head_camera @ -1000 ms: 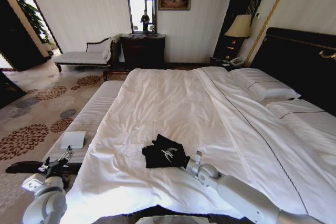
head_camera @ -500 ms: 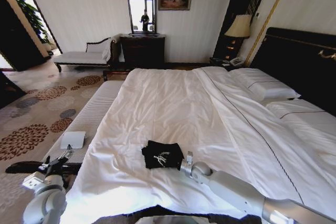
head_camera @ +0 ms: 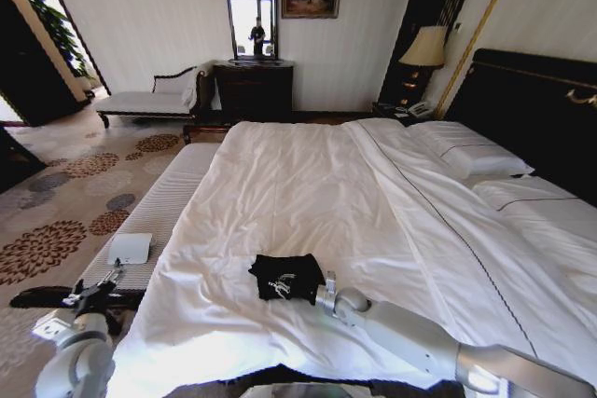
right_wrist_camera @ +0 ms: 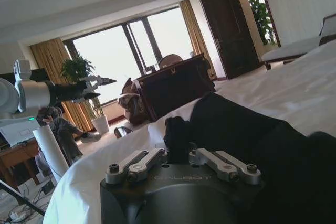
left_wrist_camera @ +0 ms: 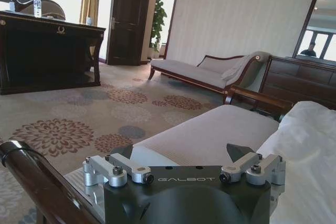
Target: Fold the clothes on the bed.
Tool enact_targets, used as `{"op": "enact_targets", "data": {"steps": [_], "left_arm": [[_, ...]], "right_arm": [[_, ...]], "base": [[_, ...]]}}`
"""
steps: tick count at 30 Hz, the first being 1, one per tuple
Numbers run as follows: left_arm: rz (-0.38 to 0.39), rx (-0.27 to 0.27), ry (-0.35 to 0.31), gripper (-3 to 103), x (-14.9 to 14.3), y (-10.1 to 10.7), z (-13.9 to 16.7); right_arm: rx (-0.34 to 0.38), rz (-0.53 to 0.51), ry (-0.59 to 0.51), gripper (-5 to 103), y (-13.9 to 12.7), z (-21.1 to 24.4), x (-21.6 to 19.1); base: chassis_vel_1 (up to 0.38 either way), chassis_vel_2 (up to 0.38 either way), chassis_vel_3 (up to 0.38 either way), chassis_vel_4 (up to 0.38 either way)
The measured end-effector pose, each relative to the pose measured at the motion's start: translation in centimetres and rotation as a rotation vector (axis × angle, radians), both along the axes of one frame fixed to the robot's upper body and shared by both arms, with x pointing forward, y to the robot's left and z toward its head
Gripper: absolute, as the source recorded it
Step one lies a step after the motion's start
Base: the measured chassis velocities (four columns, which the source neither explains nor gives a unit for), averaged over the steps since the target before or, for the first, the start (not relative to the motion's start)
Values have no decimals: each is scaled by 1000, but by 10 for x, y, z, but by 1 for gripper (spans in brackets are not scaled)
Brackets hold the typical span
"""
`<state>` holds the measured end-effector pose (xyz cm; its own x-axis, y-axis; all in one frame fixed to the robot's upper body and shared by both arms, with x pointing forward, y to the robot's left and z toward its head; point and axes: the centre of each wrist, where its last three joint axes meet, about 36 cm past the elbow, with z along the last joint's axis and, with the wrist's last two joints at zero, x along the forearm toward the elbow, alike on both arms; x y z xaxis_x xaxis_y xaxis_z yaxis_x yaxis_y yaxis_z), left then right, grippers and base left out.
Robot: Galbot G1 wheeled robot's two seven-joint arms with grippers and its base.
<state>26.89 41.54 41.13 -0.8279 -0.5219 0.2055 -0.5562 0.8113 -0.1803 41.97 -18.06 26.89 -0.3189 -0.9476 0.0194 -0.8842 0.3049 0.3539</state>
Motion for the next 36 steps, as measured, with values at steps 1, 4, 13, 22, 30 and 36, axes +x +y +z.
{"op": "enact_targets", "data": {"steps": [1, 4, 13, 22, 30, 36], "left_arm": [[-2, 0, 2, 100, 1, -1, 0], [-3, -1, 6, 100, 2, -2, -2], [-2, 3, 16, 100, 1, -1, -3], [1, 8, 22, 100, -1, 0, -3], [4, 5, 18, 100, -4, -3, -2], [21, 4, 23, 100, -11, -2, -4]], "right_arm": [[27, 11, -8, 19, 3, 3, -2], [141, 60, -39, 35, 9, 23, -4], [317, -111, 94, 68, 13, 48, 8], [239, -226, 235, 98, -4, 19, -17], [113, -281, 273, 100, 2, -10, -15], [98, -219, 242, 100, 51, -20, 3]], "base": [[0, 0, 0, 0], [0, 0, 0, 0], [0, 0, 0, 0], [0, 0, 0, 0], [0, 0, 0, 0], [0, 0, 0, 0]]}}
